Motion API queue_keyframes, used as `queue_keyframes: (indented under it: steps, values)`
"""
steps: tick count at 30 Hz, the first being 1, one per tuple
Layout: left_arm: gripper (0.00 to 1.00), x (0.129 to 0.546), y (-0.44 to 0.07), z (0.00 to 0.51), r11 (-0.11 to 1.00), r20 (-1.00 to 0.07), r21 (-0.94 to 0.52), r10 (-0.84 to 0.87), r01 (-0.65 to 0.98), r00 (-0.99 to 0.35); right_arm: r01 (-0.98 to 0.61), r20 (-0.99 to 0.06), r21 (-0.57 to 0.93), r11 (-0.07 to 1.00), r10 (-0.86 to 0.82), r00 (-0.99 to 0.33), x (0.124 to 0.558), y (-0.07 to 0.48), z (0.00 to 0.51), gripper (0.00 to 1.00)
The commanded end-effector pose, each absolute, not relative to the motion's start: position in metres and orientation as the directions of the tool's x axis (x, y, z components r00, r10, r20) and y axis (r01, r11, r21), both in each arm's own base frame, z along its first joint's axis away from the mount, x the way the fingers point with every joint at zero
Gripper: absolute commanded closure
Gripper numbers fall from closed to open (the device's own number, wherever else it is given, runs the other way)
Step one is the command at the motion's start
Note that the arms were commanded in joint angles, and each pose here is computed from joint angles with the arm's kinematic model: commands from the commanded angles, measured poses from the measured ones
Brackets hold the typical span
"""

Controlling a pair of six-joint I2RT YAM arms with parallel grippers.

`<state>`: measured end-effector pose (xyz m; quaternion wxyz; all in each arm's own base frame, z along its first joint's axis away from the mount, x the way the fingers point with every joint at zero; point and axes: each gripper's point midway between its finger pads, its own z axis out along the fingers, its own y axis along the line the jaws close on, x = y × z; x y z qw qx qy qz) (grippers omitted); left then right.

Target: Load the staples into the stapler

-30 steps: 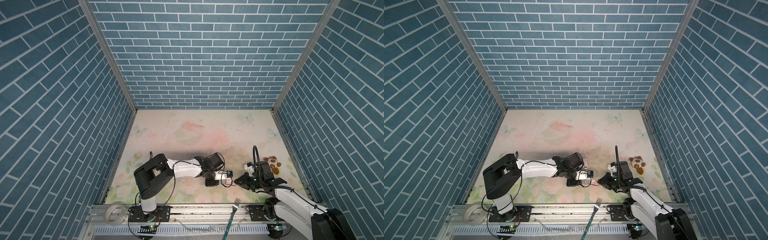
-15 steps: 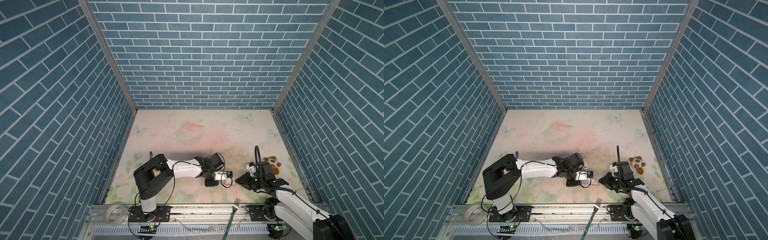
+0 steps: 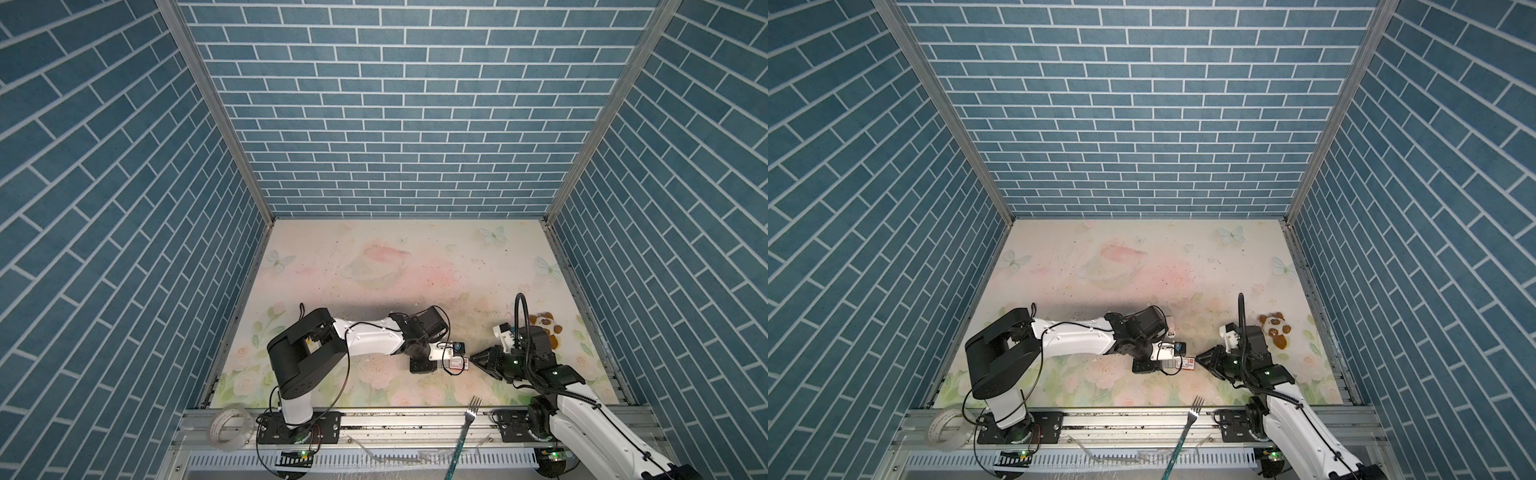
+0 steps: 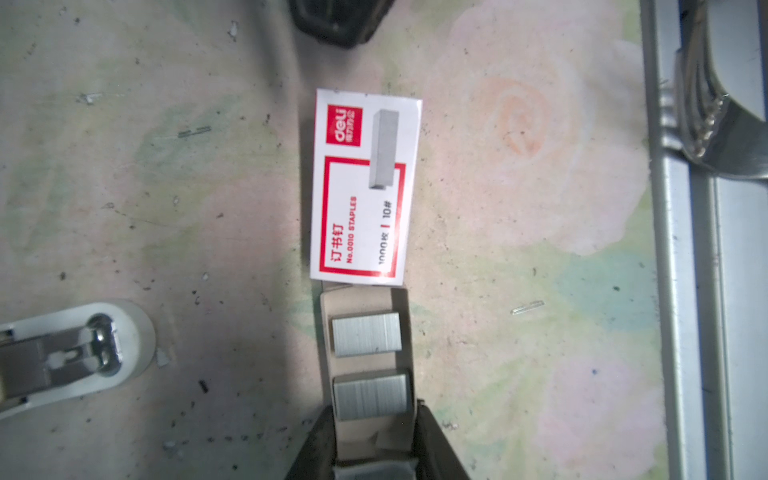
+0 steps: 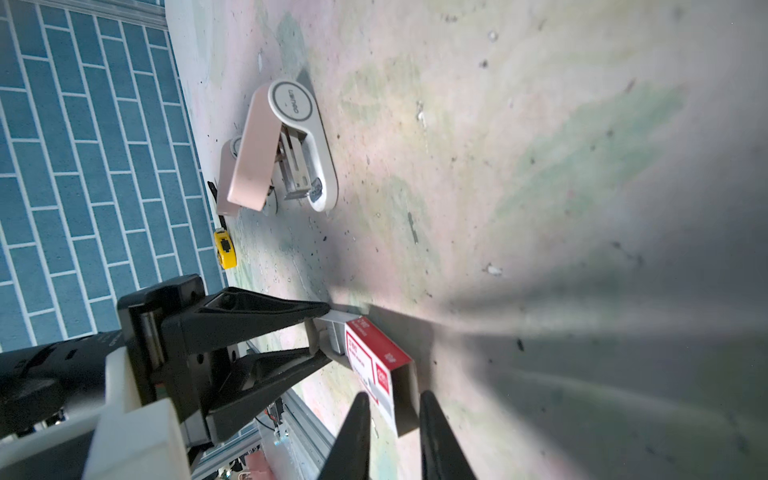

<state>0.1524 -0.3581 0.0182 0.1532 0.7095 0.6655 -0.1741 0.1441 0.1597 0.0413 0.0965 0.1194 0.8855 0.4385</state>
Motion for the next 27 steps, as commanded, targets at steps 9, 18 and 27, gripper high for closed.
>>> queue_keyframes:
  steps: [9, 18, 27]
  values:
    - [0.67, 0.1433, -0.3355, -0.0010, -0.056, -0.345, -0.063, 0.938, 0.996, 0.031, 0.133, -0.005, 0.828, 0.545, 0.244, -0.970, 0.1437, 0.1713, 0.0444, 0.76]
    - [0.67, 0.1433, -0.3347, -0.0009, -0.054, -0.347, -0.061, 0.938, 0.997, 0.030, 0.124, -0.005, 0.834, 0.537, 0.233, -0.973, 0.1475, 0.1744, 0.0452, 0.76]
    - [0.67, 0.1435, -0.3348, -0.0020, -0.052, -0.345, -0.063, 0.938, 0.997, 0.027, 0.119, -0.006, 0.839, 0.531, 0.228, -0.974, 0.1463, 0.1752, 0.0456, 0.82]
